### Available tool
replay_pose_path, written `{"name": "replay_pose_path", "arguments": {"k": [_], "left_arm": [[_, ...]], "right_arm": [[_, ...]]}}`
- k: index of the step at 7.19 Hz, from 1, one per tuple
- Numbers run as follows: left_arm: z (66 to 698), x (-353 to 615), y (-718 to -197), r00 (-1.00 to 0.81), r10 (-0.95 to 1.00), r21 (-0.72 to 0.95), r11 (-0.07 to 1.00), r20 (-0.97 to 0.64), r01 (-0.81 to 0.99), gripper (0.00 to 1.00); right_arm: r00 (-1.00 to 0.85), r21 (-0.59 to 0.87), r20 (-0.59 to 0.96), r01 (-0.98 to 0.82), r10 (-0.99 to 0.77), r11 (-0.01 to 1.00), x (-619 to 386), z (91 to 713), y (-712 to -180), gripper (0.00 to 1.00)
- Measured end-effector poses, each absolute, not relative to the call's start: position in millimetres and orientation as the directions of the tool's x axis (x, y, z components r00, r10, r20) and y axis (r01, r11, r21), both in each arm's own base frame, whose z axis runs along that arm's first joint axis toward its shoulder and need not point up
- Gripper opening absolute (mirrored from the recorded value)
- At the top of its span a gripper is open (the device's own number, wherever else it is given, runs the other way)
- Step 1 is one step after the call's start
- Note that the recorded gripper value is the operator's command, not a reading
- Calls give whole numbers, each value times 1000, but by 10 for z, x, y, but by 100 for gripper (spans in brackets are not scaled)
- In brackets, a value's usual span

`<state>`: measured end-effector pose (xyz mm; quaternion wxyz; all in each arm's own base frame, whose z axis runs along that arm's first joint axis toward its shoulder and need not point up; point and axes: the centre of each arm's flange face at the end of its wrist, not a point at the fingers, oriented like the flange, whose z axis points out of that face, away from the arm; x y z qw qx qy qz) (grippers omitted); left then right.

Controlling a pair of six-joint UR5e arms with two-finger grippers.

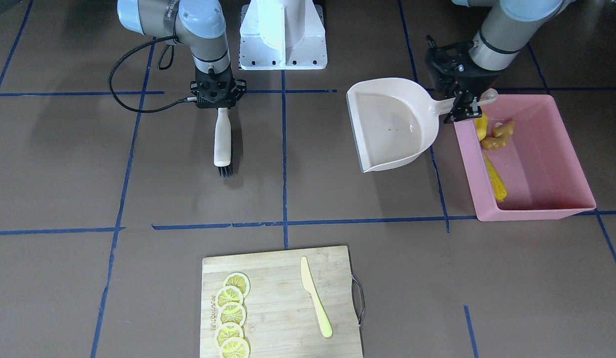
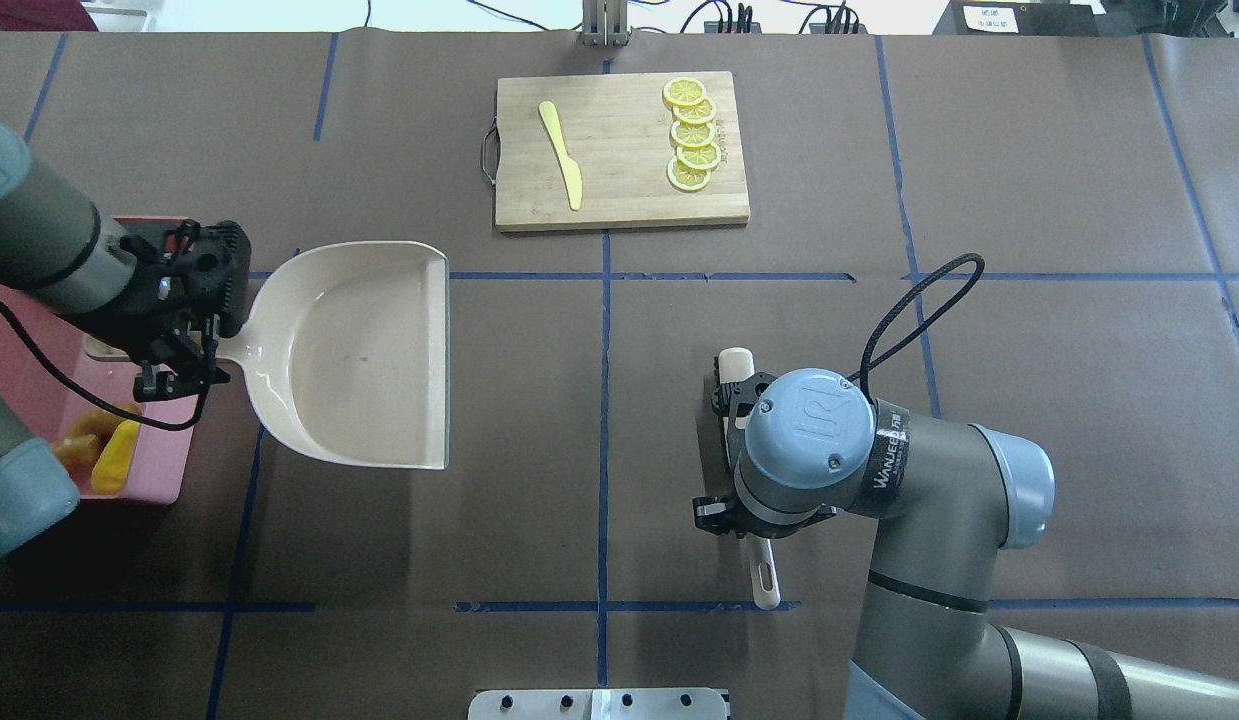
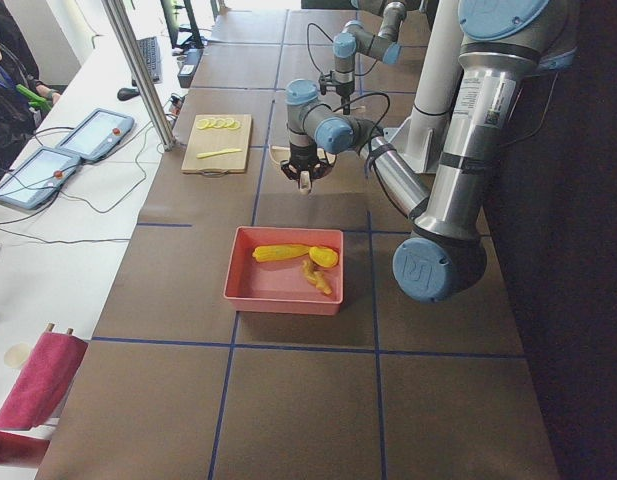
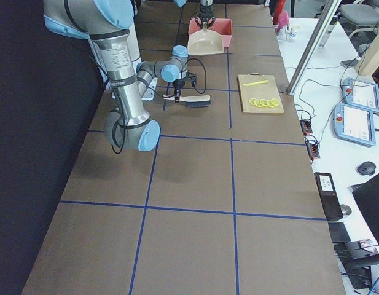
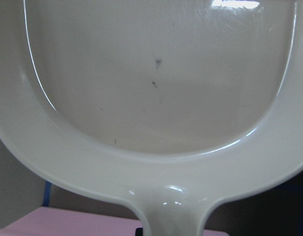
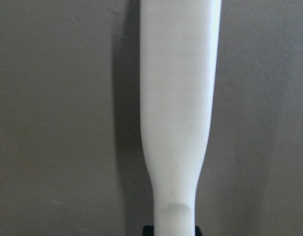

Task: Sweep and dump trash into bin
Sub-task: 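Bring the empty dustpan back and set it on the table with the left gripper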

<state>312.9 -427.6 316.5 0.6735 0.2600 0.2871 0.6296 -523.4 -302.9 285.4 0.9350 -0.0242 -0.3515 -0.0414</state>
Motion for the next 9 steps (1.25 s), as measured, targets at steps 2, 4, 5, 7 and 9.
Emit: {"name": "replay_pose_path", "arguments": {"k": [2, 4, 5, 7, 9], "left_arm": [[3098, 3703, -4179, -2, 998, 701, 44, -64, -712, 5], [3118, 4071, -4106, -1, 999, 701, 22, -33, -713, 5], [3173, 4306, -4069, 10, 999, 713, 33, -37, -700, 5], [3221, 4620, -4030, 24, 999, 727, 47, -43, -685, 5], [3182, 4761, -3978, 26, 998, 730, 57, -54, -681, 6]], "right_arm": [[749, -17, 660, 92, -58, 996, -5228, 2848, -3030, 0], [748, -16, 662, 91, -58, 996, -5224, 2838, -3029, 0], [747, -16, 662, 91, -58, 996, -5224, 2834, -3030, 0], [746, -16, 663, 90, -57, 996, -5222, 2827, -3029, 0], [746, -18, 663, 88, -54, 996, -5221, 2825, -3029, 0]]}}
